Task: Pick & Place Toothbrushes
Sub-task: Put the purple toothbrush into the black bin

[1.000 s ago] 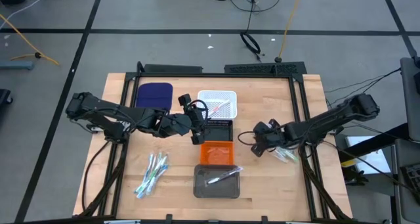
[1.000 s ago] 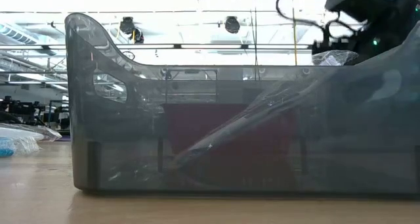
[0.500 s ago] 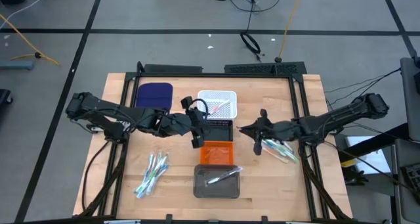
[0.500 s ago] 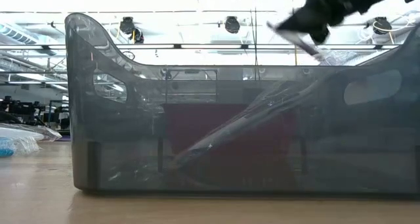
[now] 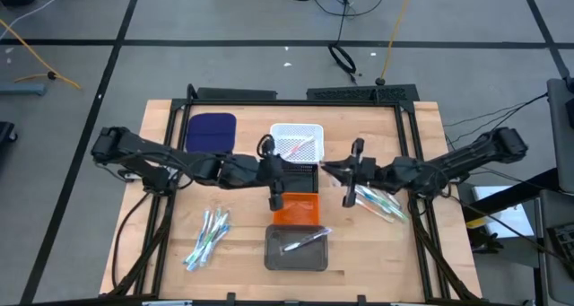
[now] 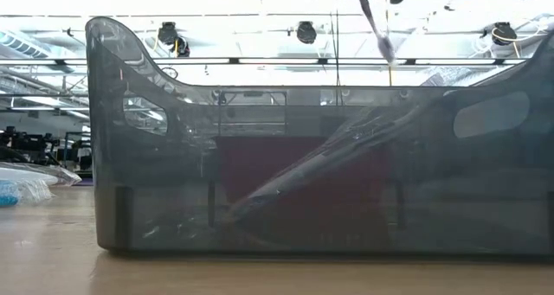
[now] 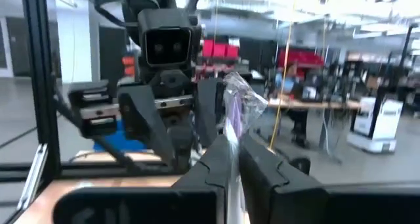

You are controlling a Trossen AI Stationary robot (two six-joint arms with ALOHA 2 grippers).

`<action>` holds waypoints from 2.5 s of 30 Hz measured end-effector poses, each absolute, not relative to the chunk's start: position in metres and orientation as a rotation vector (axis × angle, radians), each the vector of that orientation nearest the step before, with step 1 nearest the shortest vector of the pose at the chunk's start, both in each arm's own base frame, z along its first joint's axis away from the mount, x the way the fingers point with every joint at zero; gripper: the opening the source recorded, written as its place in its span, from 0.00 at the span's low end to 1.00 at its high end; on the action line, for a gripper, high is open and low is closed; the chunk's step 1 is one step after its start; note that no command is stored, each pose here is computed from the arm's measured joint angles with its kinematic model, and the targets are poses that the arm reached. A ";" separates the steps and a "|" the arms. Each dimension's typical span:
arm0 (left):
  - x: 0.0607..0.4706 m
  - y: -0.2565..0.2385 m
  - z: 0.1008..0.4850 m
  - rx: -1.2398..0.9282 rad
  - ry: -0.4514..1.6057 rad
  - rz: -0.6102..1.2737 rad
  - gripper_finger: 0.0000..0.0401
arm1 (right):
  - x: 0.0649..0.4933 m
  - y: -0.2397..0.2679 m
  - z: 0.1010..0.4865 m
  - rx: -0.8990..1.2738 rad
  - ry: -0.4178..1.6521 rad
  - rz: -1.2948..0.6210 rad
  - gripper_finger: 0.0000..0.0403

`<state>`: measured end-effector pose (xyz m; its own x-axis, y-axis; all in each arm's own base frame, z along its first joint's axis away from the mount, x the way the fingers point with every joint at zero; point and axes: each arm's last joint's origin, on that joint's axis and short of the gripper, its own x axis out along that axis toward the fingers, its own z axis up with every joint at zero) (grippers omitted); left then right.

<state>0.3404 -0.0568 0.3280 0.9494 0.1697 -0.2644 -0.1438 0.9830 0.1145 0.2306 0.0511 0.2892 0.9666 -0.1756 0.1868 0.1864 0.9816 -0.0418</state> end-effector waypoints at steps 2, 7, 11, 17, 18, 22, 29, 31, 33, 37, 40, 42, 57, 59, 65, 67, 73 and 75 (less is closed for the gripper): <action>0.345 -0.056 0.326 0.074 0.224 0.133 0.39 | 0.235 0.053 0.288 -0.069 -0.216 -0.161 0.03; 0.352 -0.051 0.312 0.037 0.154 0.087 0.39 | 0.244 0.057 0.286 -0.099 -0.295 -0.120 0.03; 0.356 -0.048 0.301 0.002 0.135 0.049 0.39 | 0.248 0.058 0.284 -0.118 -0.322 -0.128 0.03; 0.367 -0.046 0.286 -0.033 0.094 0.033 0.39 | 0.251 0.060 0.283 -0.117 -0.352 -0.102 0.03; 0.369 -0.046 0.283 -0.035 0.085 0.024 0.39 | 0.251 0.060 0.282 -0.117 -0.356 -0.102 0.03; 0.382 -0.046 0.271 -0.045 0.025 -0.021 0.39 | 0.252 0.060 0.281 -0.118 -0.350 -0.104 0.03; 0.388 -0.042 0.264 -0.063 0.010 -0.026 0.39 | 0.253 0.060 0.280 -0.122 -0.331 -0.105 0.04; 0.388 -0.042 0.264 -0.063 0.012 -0.026 0.36 | 0.253 0.060 0.279 -0.124 -0.324 -0.104 0.04; 0.388 -0.043 0.264 -0.058 0.013 -0.033 0.31 | 0.253 0.060 0.279 -0.124 -0.321 -0.103 0.04; 0.388 -0.043 0.263 -0.049 0.015 -0.052 0.12 | 0.253 0.060 0.279 -0.120 -0.322 -0.098 0.04; 0.388 -0.043 0.263 -0.026 0.017 -0.063 0.03 | 0.253 0.060 0.278 -0.115 -0.316 -0.099 0.04; 0.388 -0.043 0.263 -0.027 0.023 -0.066 0.03 | 0.253 0.060 0.277 -0.116 -0.309 -0.101 0.04; 0.374 -0.044 0.268 -0.026 0.170 -0.031 0.01 | 0.250 0.058 0.275 -0.117 -0.214 -0.119 0.23; 0.368 -0.046 0.270 -0.016 0.219 -0.005 0.01 | 0.248 0.057 0.276 -0.116 -0.199 -0.117 0.27; 0.351 -0.053 0.275 -0.043 0.333 -0.010 0.01 | 0.240 0.055 0.273 -0.108 -0.090 -0.104 0.39; 0.348 -0.056 0.273 -0.065 0.378 -0.014 0.01 | 0.238 0.055 0.275 -0.091 -0.084 -0.103 0.42; 0.343 -0.072 0.272 -0.164 0.419 -0.164 0.01 | 0.234 0.054 0.275 -0.095 -0.057 -0.103 0.43; 0.341 -0.077 0.270 -0.181 0.454 -0.197 0.01 | 0.233 0.053 0.275 -0.097 -0.052 -0.103 0.42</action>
<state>0.3411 -0.0772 0.2695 0.8804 -0.2285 -0.4154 0.1482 0.9649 -0.2167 0.2334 0.0535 0.2751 0.9933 -0.1002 0.0571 0.1053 0.9900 -0.0938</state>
